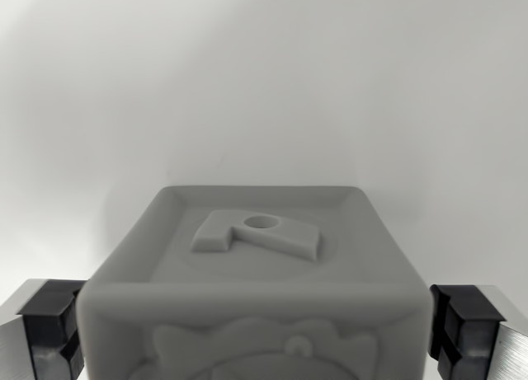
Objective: Destack cube
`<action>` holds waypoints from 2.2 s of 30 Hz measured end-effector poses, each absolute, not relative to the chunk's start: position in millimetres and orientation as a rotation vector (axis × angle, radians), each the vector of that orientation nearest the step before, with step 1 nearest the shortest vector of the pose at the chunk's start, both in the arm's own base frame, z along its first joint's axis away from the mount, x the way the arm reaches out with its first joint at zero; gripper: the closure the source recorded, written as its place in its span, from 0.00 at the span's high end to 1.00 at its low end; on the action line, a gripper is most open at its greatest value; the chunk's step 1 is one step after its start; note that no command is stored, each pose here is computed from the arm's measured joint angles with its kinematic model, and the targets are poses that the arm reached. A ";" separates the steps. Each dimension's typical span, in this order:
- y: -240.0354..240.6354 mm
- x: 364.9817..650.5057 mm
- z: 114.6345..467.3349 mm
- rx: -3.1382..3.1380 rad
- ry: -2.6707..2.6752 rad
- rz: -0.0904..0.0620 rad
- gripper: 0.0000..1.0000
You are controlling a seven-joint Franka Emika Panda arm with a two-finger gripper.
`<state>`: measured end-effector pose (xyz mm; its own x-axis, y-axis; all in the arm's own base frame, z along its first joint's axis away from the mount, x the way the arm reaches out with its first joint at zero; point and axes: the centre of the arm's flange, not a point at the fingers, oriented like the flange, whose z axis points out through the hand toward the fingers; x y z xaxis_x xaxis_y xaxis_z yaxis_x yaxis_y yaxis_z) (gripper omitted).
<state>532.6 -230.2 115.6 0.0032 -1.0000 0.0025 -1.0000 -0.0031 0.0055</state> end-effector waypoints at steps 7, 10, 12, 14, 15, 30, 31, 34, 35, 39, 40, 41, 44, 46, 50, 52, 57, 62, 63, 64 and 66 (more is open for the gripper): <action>-230.2 532.6 115.6 2.221 -2.214 -0.003 1.00; -230.2 532.6 115.9 2.221 -2.214 -0.003 1.00; -230.2 532.8 116.8 2.221 -2.214 -0.002 1.00; -230.3 533.0 119.0 2.221 -2.215 -0.001 1.00; -230.4 533.0 120.7 2.222 -2.216 -0.001 1.00; -230.6 533.6 156.5 2.223 -2.219 0.002 1.00; -230.5 533.7 159.8 2.224 -2.219 0.002 1.00; -230.6 533.5 170.0 2.224 -2.219 0.001 1.00; -230.6 533.5 173.8 2.224 -2.219 0.001 1.00; -231.0 533.9 189.4 2.224 -2.221 0.003 1.00; -231.0 534.0 191.6 2.224 -2.221 0.003 1.00; -231.0 534.0 195.9 2.224 -2.221 0.003 1.00; -230.8 534.0 209.7 2.225 -2.221 0.004 1.00; -230.8 533.9 216.6 2.225 -2.220 0.004 1.00; -230.9 533.6 233.9 2.225 -2.220 0.004 1.00; -230.9 533.5 240.6 2.225 -2.221 0.003 1.00; -230.8 532.7 263.4 2.226 -2.220 0.002 1.00; -230.8 533.0 285.1 2.227 -2.220 0.005 1.00; -230.7 532.9 289.3 2.226 -2.221 0.004 1.00; -230.6 532.8 293.7 2.226 -2.221 0.003 1.00; -230.5 532.8 300.3 2.226 -2.221 0.003 1.00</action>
